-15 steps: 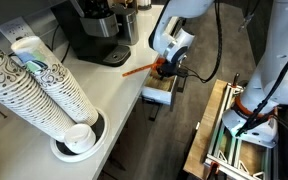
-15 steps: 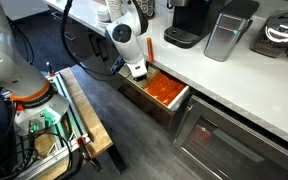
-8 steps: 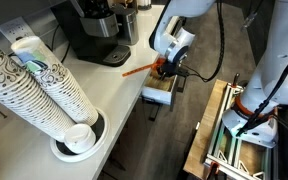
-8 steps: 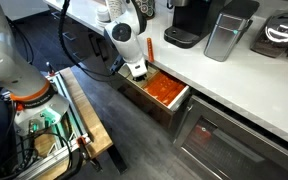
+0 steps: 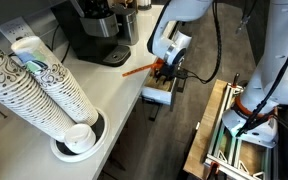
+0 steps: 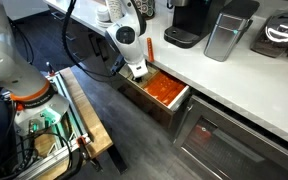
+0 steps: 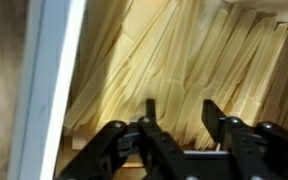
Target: Remove two white objects from the left side of the drawer and put them on the counter
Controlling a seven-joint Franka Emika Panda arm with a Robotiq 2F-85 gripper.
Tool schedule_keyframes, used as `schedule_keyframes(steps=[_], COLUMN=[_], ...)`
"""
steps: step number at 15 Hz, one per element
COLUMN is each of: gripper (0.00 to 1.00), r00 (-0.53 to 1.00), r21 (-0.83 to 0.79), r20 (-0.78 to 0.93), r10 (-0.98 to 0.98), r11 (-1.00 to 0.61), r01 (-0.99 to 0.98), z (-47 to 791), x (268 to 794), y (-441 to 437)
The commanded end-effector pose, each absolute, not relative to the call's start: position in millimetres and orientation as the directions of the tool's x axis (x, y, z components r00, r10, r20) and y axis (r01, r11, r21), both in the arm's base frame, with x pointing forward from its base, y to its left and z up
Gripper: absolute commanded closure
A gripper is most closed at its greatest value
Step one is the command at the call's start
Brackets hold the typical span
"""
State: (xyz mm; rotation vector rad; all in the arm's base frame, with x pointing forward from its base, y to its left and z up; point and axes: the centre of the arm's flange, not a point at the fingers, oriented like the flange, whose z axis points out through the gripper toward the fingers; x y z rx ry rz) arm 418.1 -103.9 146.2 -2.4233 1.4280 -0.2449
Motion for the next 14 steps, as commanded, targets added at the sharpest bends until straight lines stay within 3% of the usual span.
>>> schedule_keyframes(steps=[1, 3, 6, 10, 14], gripper=[0.81, 0.92, 0.97, 0.91, 0.92], r00=[0.496, 0.5, 0.502, 0.496, 0.476], r21=[-0.348, -0.346, -0.346, -0.351, -0.371], r20=[-0.049, -0.058, -0.064, -0.048, -0.011], r10=[-0.867, -0.864, -0.863, -0.867, -0.879], r11=[-0.451, -0.453, -0.452, -0.45, -0.438], r01=[-0.822, -0.822, -0.822, -0.821, -0.819], z=[138.2, 135.4, 134.3, 149.0, 177.9], x=[427.8, 428.8, 429.0, 421.1, 405.2], y=[-105.2, -104.8, -104.8, -106.9, -114.0])
